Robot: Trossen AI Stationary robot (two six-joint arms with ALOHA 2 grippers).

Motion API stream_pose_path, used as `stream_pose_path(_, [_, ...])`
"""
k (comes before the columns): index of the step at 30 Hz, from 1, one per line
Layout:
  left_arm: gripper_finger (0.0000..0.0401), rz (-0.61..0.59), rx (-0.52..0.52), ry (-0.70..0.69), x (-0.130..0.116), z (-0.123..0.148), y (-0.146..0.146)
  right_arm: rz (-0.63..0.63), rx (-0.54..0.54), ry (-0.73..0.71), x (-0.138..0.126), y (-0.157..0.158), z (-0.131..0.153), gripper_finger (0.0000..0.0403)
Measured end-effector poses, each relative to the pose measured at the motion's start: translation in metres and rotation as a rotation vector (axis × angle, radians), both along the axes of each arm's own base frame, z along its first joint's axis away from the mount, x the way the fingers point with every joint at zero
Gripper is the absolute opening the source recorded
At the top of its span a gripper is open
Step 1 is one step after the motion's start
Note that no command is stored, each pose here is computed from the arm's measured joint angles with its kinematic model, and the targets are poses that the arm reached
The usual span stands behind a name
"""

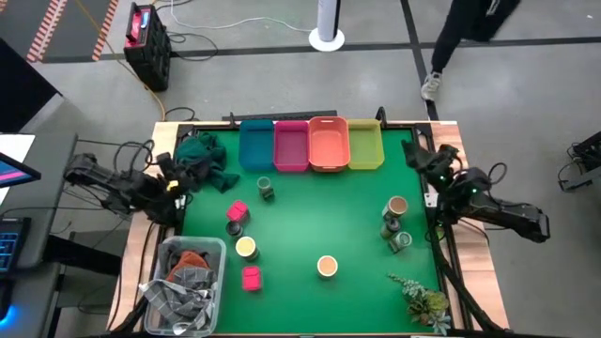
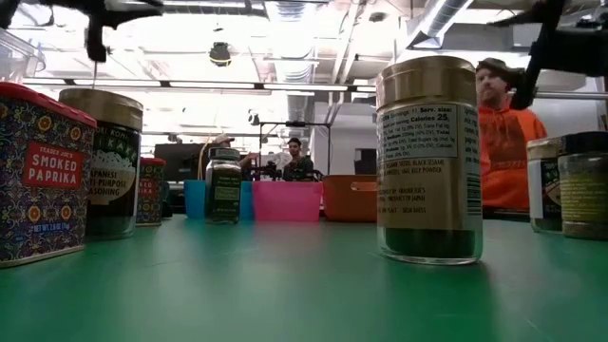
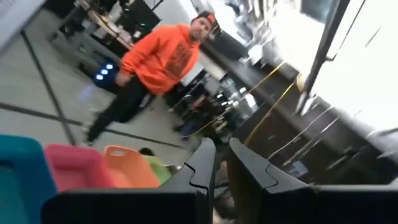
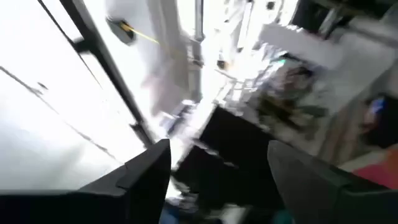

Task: Sort spices by type
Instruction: Put the top green spice bottle into the blue bin

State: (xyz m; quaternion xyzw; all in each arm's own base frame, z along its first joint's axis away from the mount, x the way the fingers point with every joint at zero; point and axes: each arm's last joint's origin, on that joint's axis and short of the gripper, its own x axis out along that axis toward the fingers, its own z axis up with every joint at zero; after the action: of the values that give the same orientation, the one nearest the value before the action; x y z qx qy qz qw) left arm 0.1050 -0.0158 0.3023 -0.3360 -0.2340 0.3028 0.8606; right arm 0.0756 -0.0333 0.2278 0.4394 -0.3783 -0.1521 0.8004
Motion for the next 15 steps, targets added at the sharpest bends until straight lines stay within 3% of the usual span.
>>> stream_pose_path(6, [0.0057,0.057,0.084,0.230,0.035,0.030,-0.014,0.084,-0.066,0.001,0.001,0.003,0.002,0.0291])
stream_pose_path(10, [0.0093,0.036,0.139,0.351,0.054,0.047,-0.018,0.161,-0.193,0.040,0.000,0.008,0.012,0.0291])
stream_pose_path(12, [0.0110,-0.012,0.144,0.383,0.060,0.057,-0.017,0.190,-0.238,0.118,0.002,0.010,0.024,0.0291])
stream_pose_path(15, [0.0130,-0.085,0.116,0.444,0.067,0.065,-0.011,0.207,-0.264,0.355,0.007,0.012,0.040,0.0291])
